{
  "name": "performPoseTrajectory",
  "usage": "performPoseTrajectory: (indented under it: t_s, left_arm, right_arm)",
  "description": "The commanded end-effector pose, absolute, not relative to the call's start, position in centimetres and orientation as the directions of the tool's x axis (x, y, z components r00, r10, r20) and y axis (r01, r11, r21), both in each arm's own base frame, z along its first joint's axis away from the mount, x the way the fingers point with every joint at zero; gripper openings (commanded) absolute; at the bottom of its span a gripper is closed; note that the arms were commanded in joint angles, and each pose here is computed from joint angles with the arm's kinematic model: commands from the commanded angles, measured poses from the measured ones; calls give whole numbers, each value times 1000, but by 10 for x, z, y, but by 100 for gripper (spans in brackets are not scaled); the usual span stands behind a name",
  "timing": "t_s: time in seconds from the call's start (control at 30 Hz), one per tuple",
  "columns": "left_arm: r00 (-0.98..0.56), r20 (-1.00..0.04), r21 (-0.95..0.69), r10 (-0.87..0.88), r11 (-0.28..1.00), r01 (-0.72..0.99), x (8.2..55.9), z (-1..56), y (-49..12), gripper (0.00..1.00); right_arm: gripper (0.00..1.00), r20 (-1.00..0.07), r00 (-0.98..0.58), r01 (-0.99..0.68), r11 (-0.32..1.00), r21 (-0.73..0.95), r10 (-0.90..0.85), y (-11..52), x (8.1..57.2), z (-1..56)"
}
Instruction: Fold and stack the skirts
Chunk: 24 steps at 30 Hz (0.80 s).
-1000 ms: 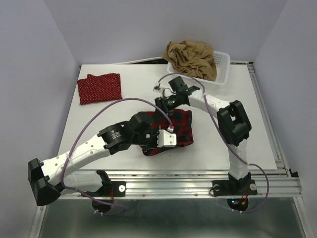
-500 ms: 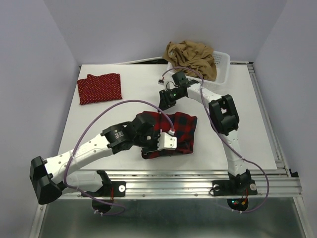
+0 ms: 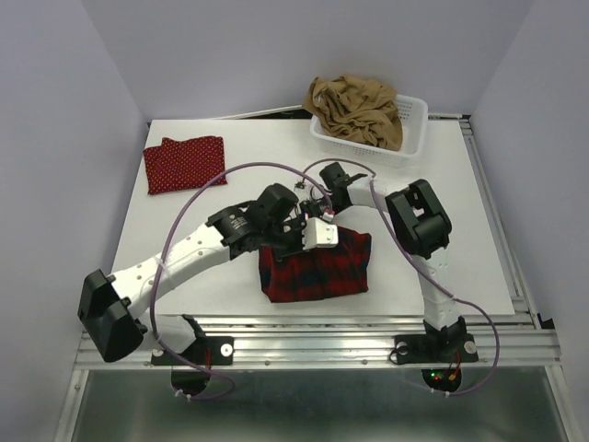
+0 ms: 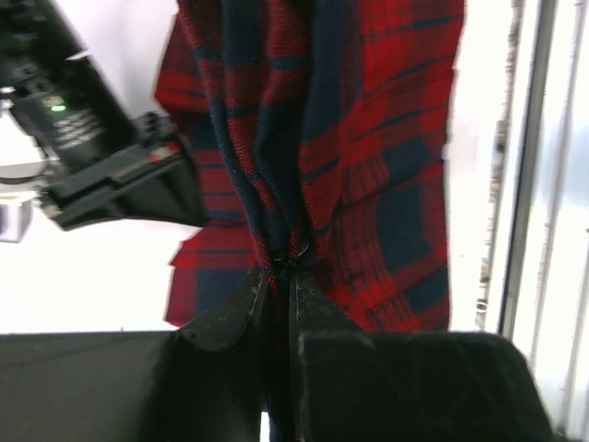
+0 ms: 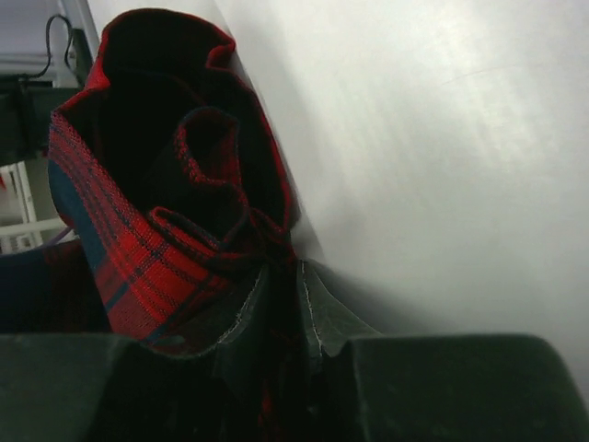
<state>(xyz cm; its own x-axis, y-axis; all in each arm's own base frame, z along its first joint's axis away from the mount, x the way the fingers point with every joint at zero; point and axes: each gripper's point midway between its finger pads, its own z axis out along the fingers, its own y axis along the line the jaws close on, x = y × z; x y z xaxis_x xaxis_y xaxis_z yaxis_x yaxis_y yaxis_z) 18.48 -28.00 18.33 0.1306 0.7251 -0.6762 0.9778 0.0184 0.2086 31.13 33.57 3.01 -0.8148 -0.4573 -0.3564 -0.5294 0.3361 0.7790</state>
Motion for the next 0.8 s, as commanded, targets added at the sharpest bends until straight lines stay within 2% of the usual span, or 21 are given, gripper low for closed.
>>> performPoseTrajectory:
  t_s: [0.0,0.2,0.47,0.63,0.77]
  left_arm:
    - [222,-695,339,684,40,940,228,209,-292,0]
    - [222,-666,363,712,49,931,263,188,-295,0]
    - [233,-607,411,759,49,910,283,146,-292,1]
    - [248,-591,508,767,116,853,305,134,-288,2]
    - [252,-587,560,770,161,813,316,130,-287,3]
  right_arm:
    - [24,-359,-799,-523,260,812,-483,350,284,46]
    - [24,-341,-804,-494,228,839,-487,352,273,54]
    - [24,-309,-821,-453,218,865,-480,355,271,57]
    - [23,-278,-833,-418,215,882,-478,357,271,55]
    - [18,-237,-848,-372,213,904,-474,360,271,53]
